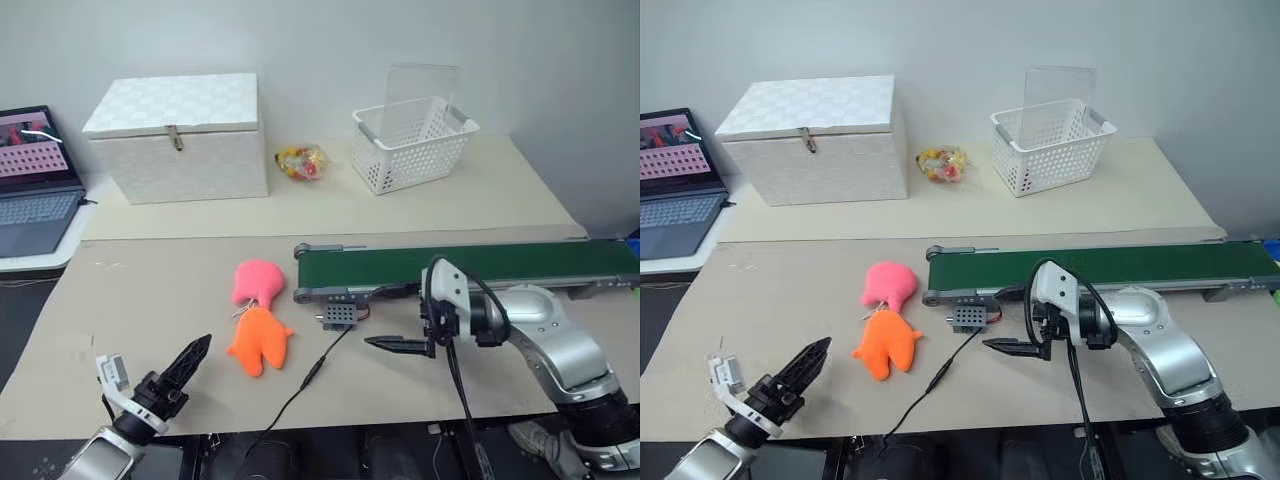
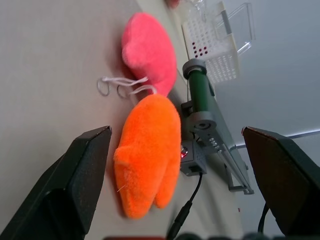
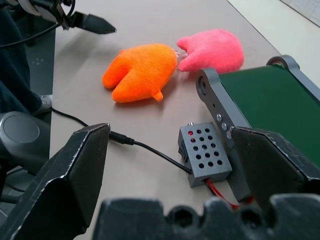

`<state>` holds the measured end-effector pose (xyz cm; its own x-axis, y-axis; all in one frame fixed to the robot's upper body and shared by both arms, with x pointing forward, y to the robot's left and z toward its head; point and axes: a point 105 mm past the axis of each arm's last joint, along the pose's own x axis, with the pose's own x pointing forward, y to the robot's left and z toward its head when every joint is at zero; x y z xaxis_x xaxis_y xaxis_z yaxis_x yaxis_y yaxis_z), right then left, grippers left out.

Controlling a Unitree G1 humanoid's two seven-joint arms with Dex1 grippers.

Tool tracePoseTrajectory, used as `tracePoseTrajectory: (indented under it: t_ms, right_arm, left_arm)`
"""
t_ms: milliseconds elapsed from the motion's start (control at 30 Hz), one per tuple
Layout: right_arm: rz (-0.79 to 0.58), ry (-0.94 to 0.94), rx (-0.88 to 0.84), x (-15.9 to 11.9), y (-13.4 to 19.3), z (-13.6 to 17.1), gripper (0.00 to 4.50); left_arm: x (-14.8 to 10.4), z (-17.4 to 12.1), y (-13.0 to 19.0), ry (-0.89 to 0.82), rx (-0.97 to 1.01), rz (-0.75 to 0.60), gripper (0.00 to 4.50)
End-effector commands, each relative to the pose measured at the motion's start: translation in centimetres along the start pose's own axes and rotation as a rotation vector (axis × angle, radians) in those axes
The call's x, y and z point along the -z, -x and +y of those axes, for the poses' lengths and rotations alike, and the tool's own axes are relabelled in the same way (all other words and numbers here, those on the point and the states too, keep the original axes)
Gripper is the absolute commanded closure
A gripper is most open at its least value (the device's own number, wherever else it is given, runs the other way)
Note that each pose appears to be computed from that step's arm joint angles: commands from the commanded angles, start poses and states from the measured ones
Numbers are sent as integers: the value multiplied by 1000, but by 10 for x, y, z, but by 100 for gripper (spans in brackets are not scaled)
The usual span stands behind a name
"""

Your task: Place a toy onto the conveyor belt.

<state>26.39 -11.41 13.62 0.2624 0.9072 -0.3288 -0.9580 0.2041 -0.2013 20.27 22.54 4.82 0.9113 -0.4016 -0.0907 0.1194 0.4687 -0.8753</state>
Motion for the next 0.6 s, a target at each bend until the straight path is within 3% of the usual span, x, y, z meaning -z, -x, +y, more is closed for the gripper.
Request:
tracePoseTrajectory:
  t_ms: [33, 200, 433, 600]
  right_arm:
    - [-41, 31, 19, -12, 2, 0, 0]
    - [-50, 34, 34, -16, 5, -1, 0]
    - [-47, 40, 59, -16, 6, -4, 0]
    - [-56, 34, 64, -17, 6, -5, 0]
  left_arm:
    - [8, 12, -10, -7, -9, 43, 5]
    - [20, 25, -29, -31, -32, 108, 5]
    - [47, 9, -46, -36, 55, 215, 5]
    - [52, 2, -51, -15, 93, 223, 5]
